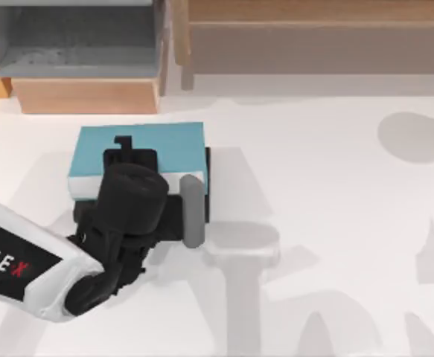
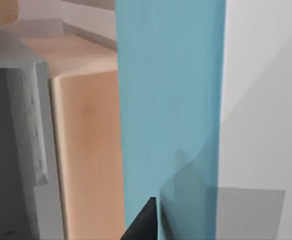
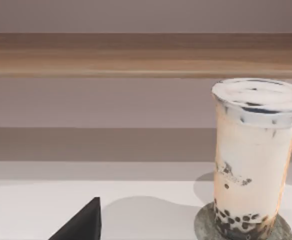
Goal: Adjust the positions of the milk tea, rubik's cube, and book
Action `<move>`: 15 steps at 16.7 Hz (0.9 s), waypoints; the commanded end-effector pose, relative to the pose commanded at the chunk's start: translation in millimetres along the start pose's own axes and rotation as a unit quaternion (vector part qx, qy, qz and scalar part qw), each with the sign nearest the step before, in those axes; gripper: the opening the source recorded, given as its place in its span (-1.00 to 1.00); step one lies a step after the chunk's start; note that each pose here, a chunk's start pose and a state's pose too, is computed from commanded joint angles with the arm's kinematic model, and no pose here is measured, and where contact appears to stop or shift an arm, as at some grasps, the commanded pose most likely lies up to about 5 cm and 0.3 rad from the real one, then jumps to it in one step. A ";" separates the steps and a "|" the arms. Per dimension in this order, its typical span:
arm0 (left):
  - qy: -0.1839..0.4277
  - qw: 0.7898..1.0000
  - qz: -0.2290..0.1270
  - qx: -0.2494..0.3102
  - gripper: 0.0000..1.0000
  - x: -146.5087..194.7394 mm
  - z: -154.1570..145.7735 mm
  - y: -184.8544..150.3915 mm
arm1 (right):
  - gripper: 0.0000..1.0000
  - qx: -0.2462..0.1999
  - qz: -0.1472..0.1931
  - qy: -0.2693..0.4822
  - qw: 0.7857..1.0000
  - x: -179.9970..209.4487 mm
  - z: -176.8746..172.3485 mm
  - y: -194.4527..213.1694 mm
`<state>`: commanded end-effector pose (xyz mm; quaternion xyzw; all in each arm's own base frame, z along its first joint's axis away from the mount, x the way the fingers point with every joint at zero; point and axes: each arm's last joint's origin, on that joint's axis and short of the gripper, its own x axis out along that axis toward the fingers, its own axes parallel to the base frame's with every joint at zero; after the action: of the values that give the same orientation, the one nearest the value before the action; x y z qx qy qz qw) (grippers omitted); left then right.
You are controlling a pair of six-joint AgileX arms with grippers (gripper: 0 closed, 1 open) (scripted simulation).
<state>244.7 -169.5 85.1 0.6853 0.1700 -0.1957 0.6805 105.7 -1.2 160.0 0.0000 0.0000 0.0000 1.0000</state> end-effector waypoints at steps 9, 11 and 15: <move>0.000 1.000 0.000 0.000 0.66 0.0 0.0 0.0 | 1.00 0.000 0.000 0.000 1.000 0.0 0.0 0.0; 0.000 1.000 0.000 0.000 0.96 0.0 0.0 0.0 | 1.00 0.000 0.000 0.000 1.000 0.0 0.0 0.0; 0.000 1.000 0.000 0.000 1.00 0.0 0.0 0.0 | 1.00 0.000 0.000 0.000 1.000 0.0 0.0 0.0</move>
<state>244.7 -169.5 85.1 0.6853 0.1700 -0.1957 0.6805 105.7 -1.2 160.0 0.0000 0.0000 0.0000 1.0000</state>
